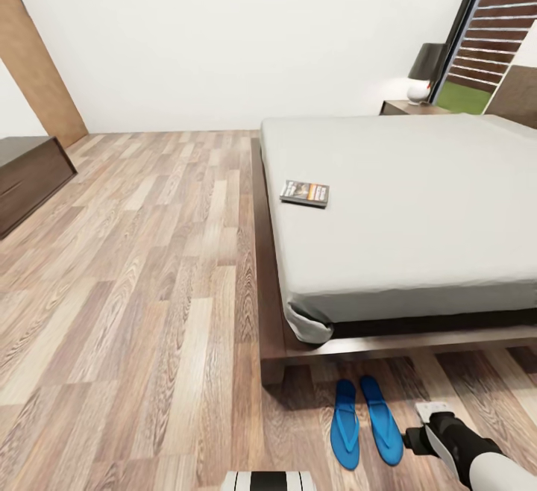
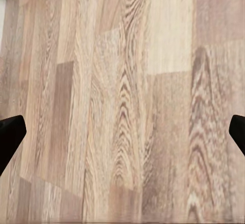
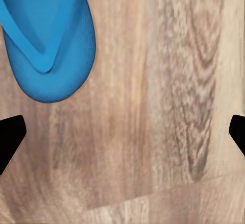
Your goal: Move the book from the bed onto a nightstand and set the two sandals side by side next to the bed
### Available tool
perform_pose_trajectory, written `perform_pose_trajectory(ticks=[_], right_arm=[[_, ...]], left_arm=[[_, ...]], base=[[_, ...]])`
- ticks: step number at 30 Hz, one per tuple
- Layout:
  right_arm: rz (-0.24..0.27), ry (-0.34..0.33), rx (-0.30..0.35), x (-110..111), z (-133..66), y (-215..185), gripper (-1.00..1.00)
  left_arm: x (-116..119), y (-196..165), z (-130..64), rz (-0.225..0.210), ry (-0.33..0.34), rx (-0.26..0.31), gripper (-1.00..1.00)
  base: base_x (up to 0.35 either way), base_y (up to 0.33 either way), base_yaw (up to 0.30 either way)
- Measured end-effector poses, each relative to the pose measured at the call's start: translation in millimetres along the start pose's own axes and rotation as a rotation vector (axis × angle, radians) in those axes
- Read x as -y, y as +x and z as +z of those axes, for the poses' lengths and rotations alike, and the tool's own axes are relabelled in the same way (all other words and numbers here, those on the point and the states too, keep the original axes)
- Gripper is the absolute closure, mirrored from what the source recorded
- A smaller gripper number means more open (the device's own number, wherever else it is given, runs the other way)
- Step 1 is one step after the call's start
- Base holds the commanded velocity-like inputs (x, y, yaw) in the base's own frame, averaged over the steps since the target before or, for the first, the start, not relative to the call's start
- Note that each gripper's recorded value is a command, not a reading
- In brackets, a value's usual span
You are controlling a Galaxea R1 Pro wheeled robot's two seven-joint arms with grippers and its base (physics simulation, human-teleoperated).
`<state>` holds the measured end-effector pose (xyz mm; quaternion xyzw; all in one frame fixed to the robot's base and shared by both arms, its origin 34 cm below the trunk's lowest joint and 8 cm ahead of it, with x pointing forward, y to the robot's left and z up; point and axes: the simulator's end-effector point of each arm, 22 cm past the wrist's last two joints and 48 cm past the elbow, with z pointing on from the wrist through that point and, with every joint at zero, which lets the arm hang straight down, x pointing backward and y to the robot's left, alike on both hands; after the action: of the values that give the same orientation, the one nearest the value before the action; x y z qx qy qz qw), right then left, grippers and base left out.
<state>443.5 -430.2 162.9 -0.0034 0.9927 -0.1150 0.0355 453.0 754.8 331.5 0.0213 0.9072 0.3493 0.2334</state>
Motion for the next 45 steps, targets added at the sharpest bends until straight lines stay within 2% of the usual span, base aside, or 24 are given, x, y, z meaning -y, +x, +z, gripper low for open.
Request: perform_pose_trajectory(ticks=[5,11,18,20,23,31,34,40,45], right_arm=[[0.003,0.000,0.044,1.1,-6.7,-11.0,-1.00],[0.008,0.001,0.080,3.8,-14.9,-19.9,-1.00],[0.010,-0.002,0.104,3.1,-24.7,-26.7,-1.00],[0.011,-0.003,0.111,3.1,-27.6,-29.0,-1.00],[0.008,-0.001,0.120,3.6,-31.6,-30.9,-1.00],[-0.024,0.012,0.112,5.7,-37.6,-22.6,-1.00],[-0.029,0.015,0.117,6.8,-40.2,-21.6,-1.00],[-0.035,0.017,0.158,7.9,-41.7,-16.7,-1.00],[-0.024,0.014,0.202,9.2,-44.0,-14.6,-1.00]], left_arm=[[-1.4,6.7,-5.9,-0.002,0.002,-0.001,-1.00],[4.3,37.7,-17.3,0.015,0.018,-0.031,-1.00],[41.4,55.7,-29.1,0.005,0.070,-0.043,-1.00],[45.1,57.8,-31.6,0.003,0.076,-0.043,-1.00],[67.6,73.5,-40.0,0.003,0.108,-0.059,-1.00],[115.6,95.3,-59.3,-0.011,0.175,-0.075,-1.00],[125.5,97.8,-64.4,-0.018,0.189,-0.074,-1.00],[158.6,105.8,-79.5,-0.034,0.235,-0.067,-1.00],[175.1,104.4,-88.1,-0.048,0.258,-0.051,-1.00]], base=[[0.000,0.000,0.000],[0.000,0.000,0.000],[0.000,0.000,0.000],[0.000,0.000,0.000],[0.000,0.000,0.000],[0.000,0.000,0.000],[0.000,0.000,0.000],[0.000,0.000,0.000],[0.000,0.000,0.000]])
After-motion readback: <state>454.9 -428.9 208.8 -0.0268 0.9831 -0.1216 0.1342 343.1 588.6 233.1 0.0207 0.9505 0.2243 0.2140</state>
